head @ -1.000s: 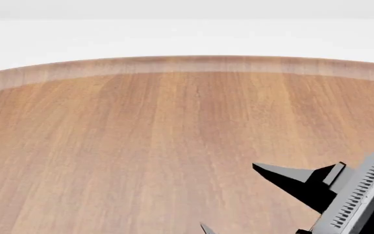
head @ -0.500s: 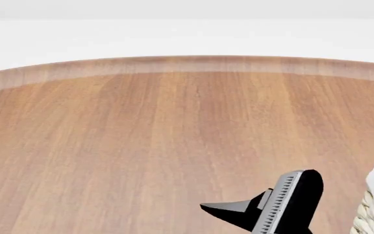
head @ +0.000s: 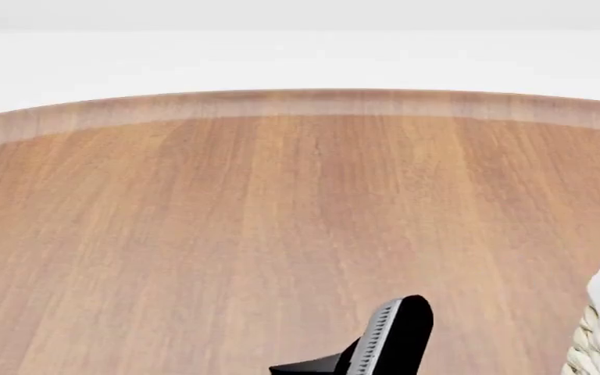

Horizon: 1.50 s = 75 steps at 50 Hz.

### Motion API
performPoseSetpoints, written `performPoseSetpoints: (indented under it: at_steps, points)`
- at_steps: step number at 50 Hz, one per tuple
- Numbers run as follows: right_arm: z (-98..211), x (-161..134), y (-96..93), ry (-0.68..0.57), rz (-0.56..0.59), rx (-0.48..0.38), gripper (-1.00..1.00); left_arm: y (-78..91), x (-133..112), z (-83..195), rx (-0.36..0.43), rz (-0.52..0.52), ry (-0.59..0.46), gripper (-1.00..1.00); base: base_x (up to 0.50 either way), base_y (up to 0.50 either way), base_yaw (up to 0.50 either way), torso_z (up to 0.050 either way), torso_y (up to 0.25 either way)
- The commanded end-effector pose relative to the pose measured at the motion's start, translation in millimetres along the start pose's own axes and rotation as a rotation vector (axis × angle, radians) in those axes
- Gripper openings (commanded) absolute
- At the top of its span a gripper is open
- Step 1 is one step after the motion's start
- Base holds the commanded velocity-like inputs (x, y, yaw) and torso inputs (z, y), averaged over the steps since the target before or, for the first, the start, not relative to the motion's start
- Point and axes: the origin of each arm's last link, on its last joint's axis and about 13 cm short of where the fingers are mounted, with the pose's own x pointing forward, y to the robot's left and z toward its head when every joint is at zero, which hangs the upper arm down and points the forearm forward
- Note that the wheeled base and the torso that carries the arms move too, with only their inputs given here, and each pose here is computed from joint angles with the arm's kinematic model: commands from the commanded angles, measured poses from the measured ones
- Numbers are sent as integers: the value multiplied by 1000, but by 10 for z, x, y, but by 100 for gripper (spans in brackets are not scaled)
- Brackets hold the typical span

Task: Pick the milk and place it in the basket.

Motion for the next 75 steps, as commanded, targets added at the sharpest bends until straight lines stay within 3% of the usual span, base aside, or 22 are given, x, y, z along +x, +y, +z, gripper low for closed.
performPoseSetpoints:
  at_steps: [1, 22, 71, 75]
  points:
    - [-102, 190, -18, -9, 50, -6, 100, 44, -11, -12, 16, 21, -20, 100, 0, 0, 0, 0, 0]
    - [-283, 362, 83, 27, 122, 17, 100, 48, -10, -21, 17, 20, -19, 100, 0, 0, 0, 0, 0]
    - [-705, 658, 11, 103, 133, 98, 100, 65, -14, -23, 13, 24, -23, 100, 0, 0, 0, 0, 0]
    - [-683, 645, 30, 113, 141, 65, 100, 65, -15, -26, 13, 24, -23, 100, 0, 0, 0, 0, 0]
